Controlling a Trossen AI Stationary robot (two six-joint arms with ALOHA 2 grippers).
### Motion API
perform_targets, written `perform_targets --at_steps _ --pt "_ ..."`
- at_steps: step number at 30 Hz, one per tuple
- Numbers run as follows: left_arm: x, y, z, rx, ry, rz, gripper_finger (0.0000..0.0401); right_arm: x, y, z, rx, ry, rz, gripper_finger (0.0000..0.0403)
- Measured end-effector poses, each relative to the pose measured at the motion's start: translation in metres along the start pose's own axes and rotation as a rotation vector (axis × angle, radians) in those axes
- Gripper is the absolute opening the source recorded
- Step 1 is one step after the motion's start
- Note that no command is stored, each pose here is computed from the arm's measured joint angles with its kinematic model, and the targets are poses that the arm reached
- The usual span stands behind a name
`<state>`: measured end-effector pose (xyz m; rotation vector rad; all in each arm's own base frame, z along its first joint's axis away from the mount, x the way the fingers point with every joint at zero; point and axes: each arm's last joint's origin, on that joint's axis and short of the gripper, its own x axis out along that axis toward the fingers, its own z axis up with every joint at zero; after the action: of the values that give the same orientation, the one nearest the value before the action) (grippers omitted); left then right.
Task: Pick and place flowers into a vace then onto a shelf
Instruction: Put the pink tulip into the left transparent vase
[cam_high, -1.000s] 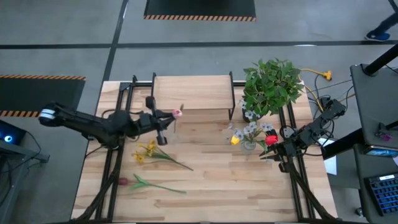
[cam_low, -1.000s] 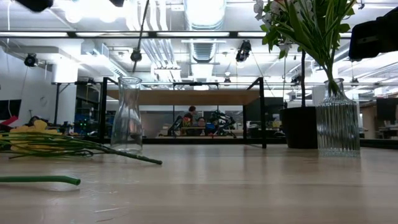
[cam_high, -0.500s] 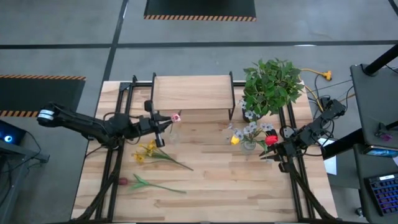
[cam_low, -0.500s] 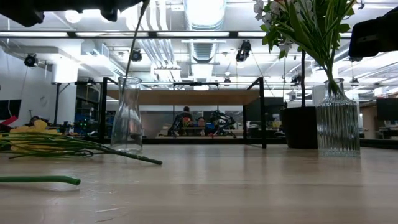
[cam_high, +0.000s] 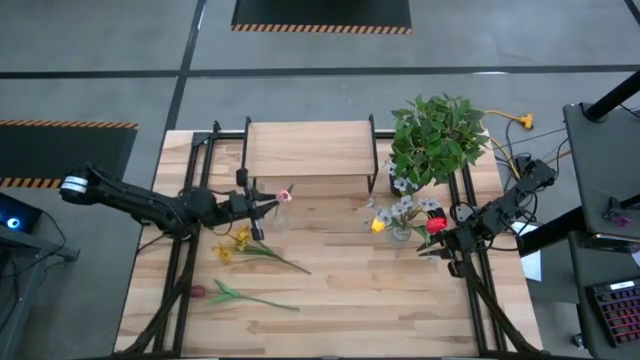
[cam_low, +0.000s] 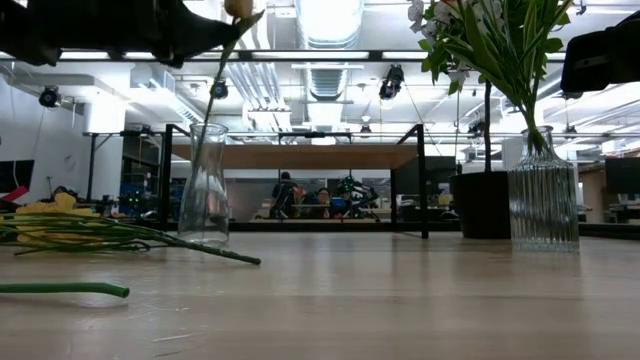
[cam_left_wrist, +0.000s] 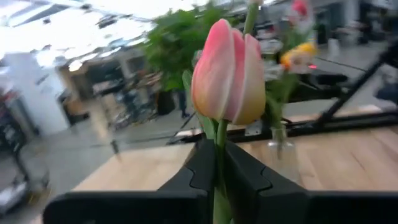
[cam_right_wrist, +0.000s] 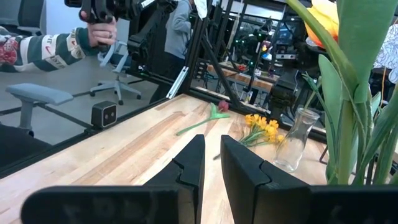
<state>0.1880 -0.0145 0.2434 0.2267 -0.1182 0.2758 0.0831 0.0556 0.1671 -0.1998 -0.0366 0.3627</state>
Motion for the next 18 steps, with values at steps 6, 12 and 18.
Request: perform_targets --at_steps 6,12,18 --pt "-0.0012 0.0034 -0.0039 -0.094 0.04 0.132 0.0065 0.0 0.0 0.0 0.0 0.0 0.0 0.0043" --pt "-0.0013 0.0044 -0.0039 -0.115 0.044 0.164 0.0177 0.0 0.0 0.0 0.011 0.0 0.0 0.0043" --pt "-0.0027 0.0026 -0.0036 -0.19 0.05 0.14 0.0256 0.0 0.0 0.0 0.012 0.0 0.0 0.0043"
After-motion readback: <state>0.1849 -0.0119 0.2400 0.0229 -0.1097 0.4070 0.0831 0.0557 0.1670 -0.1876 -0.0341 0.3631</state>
